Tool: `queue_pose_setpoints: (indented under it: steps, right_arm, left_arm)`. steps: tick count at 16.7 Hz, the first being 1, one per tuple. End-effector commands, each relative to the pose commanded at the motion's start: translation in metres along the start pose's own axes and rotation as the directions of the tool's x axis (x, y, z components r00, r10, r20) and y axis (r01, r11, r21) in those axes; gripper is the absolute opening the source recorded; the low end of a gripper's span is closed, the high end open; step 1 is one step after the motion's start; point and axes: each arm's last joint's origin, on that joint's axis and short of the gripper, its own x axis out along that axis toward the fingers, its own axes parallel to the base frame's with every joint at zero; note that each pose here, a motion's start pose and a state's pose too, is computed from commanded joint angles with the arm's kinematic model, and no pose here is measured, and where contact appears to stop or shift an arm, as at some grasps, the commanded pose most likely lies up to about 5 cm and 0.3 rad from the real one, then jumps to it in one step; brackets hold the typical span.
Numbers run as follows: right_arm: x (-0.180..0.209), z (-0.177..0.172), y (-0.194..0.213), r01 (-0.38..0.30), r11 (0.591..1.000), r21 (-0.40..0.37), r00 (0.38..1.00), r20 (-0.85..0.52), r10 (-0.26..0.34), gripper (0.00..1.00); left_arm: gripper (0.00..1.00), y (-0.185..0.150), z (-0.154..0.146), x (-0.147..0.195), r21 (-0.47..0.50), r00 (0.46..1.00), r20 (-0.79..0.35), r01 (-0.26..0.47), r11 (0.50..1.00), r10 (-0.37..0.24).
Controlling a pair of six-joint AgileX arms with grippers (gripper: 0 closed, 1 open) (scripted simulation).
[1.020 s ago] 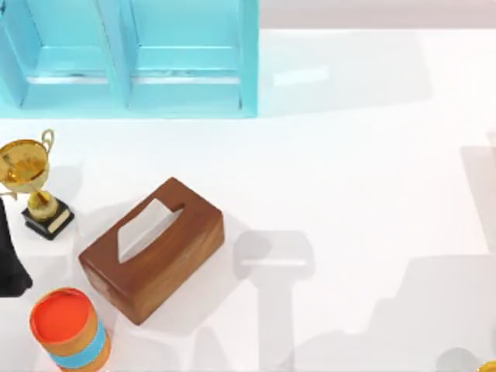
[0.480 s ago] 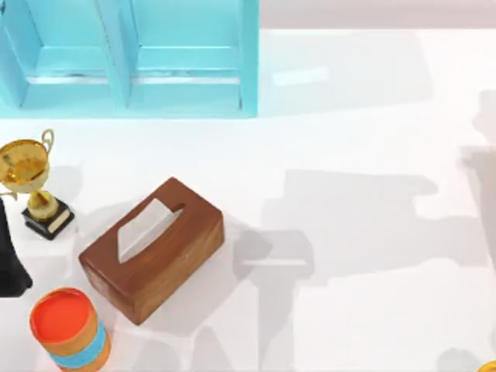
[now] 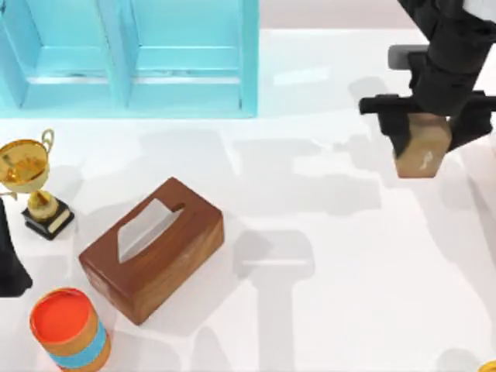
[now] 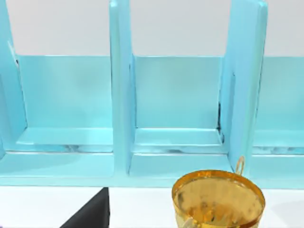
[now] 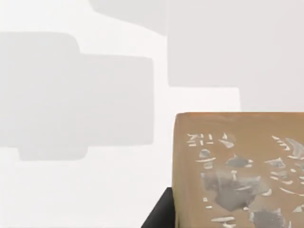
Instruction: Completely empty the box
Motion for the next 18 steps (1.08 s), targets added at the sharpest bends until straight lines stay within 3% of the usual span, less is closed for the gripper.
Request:
queue_pose_setpoints:
  steps: [3, 9, 18]
  right_arm:
    - [0.012, 0.001, 0.032, 0.000, 1.000, -0.005, 1.000, -0.003, 0.000, 0.00]
    - [0.014, 0.001, 0.032, 0.000, 1.000, 0.000, 1.000, -0.008, 0.000, 0.00]
    - [0.058, 0.001, 0.034, 0.000, 1.000, -0.005, 1.000, -0.003, 0.000, 0.00]
  left_arm:
    - [1.00, 0.000, 0.000, 0.000, 0.000, 1.000, 0.000, 0.000, 1.000, 0.000]
    - [1.00, 0.000, 0.000, 0.000, 0.000, 1.000, 0.000, 0.000, 1.000, 0.000]
    - [1.00, 0.000, 0.000, 0.000, 0.000, 1.000, 0.000, 0.000, 1.000, 0.000]
